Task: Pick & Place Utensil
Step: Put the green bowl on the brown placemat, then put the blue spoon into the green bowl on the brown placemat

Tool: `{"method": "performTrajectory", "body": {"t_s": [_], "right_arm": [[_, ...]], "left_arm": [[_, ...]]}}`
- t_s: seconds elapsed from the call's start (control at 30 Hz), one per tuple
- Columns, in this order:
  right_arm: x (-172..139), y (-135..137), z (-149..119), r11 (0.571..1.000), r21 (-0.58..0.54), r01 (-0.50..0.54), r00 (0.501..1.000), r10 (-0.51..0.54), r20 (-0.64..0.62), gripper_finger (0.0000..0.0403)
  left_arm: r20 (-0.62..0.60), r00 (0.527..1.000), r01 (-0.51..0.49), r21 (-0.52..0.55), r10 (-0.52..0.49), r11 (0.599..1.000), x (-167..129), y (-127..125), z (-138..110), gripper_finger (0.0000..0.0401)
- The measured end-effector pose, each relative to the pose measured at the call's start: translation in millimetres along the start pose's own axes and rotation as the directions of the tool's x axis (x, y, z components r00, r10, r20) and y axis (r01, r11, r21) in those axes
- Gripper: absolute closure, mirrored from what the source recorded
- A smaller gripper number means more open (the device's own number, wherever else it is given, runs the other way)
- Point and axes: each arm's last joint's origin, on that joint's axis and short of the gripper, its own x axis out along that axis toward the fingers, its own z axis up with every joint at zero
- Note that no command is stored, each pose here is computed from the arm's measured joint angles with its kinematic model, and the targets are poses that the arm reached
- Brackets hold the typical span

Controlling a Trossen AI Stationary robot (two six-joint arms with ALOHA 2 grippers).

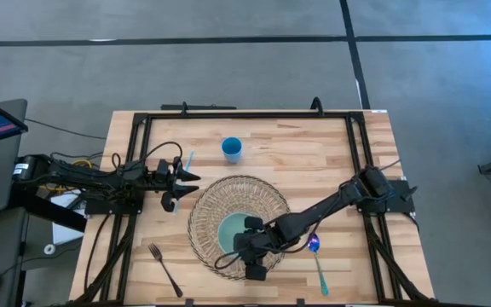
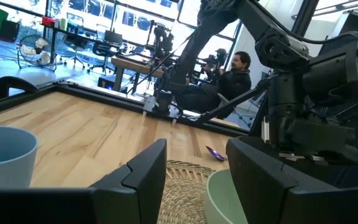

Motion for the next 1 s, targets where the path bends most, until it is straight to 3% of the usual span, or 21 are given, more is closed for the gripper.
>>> {"method": "performTrajectory", "body": {"t_s": [0.63, 0.83, 1.0], "right_arm": [[-38.2, -4.1, 11.3, 0.998, 0.054, -0.021, 0.999, 0.019, 0.029, 0.0235], [-66.4, -2.0, 14.5, 0.984, 0.174, -0.04, 0.998, 0.031, 0.052, 0.024], [-77.4, 6.3, 10.8, 0.982, 0.182, -0.053, 0.998, 0.045, 0.048, 0.0251]], "left_arm": [[-0.006, 1.0, -0.001, 0.0, 0.001, 1.0, 0.3, 0.2, -0.8, 0.0229], [-0.014, 1.0, -0.003, 0.0, 0.003, 1.0, 0.7, 0.5, -1.7, 0.0229], [-0.014, 1.0, -0.004, -0.012, 0.003, 1.0, 0.9, 0.5, -1.8, 0.0229]]}}
